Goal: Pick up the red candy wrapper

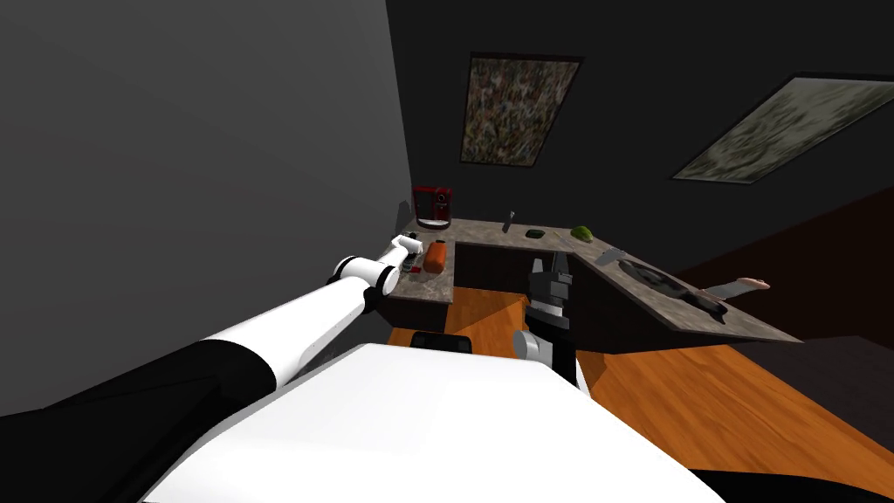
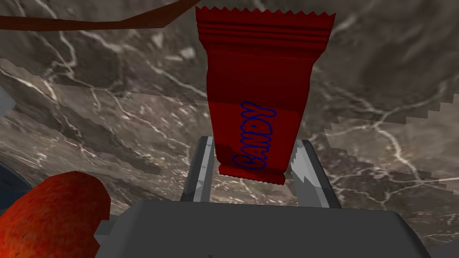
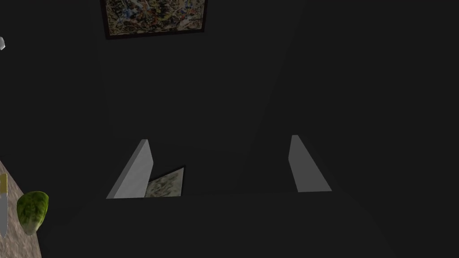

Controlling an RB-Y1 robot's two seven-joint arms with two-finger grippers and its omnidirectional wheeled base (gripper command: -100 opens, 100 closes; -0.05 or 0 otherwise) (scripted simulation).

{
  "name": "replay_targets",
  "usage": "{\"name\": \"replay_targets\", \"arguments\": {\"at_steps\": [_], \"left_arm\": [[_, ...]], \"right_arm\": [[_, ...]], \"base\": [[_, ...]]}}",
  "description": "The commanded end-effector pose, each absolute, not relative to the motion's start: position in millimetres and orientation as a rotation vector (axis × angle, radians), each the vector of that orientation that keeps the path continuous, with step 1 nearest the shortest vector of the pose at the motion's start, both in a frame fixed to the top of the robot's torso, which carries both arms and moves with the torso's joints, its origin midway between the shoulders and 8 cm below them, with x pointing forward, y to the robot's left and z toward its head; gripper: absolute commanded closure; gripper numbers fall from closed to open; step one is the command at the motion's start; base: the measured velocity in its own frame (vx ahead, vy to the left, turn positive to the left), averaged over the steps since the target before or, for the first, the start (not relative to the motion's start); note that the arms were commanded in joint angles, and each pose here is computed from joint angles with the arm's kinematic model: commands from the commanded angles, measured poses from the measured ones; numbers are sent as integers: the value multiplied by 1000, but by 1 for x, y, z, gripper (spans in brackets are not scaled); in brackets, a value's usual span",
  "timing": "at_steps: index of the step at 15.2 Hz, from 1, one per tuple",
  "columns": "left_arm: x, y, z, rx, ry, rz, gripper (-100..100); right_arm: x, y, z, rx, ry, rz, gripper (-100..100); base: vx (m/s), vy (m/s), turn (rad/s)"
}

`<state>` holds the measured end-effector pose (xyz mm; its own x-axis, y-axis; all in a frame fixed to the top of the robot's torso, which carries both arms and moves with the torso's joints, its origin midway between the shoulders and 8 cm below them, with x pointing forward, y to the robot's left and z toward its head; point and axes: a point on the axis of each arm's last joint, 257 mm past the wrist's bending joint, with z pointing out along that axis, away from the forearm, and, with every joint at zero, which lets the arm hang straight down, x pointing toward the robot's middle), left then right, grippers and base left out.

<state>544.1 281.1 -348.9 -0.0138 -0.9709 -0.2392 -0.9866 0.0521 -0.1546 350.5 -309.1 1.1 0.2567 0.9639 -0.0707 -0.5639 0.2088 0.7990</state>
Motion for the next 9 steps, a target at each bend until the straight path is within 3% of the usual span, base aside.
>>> {"name": "replay_targets", "arguments": {"at_steps": [1,9], "left_arm": [[544,281,-349,-1986,2054,80,100],[550,275,-335,-1966,2070,77,100]], "right_arm": [[350,-309,1,743,659,1177,0],[350,-309,1,743,659,1177,0]], "base": [[0,0,0],[-8,-21,36]]}}
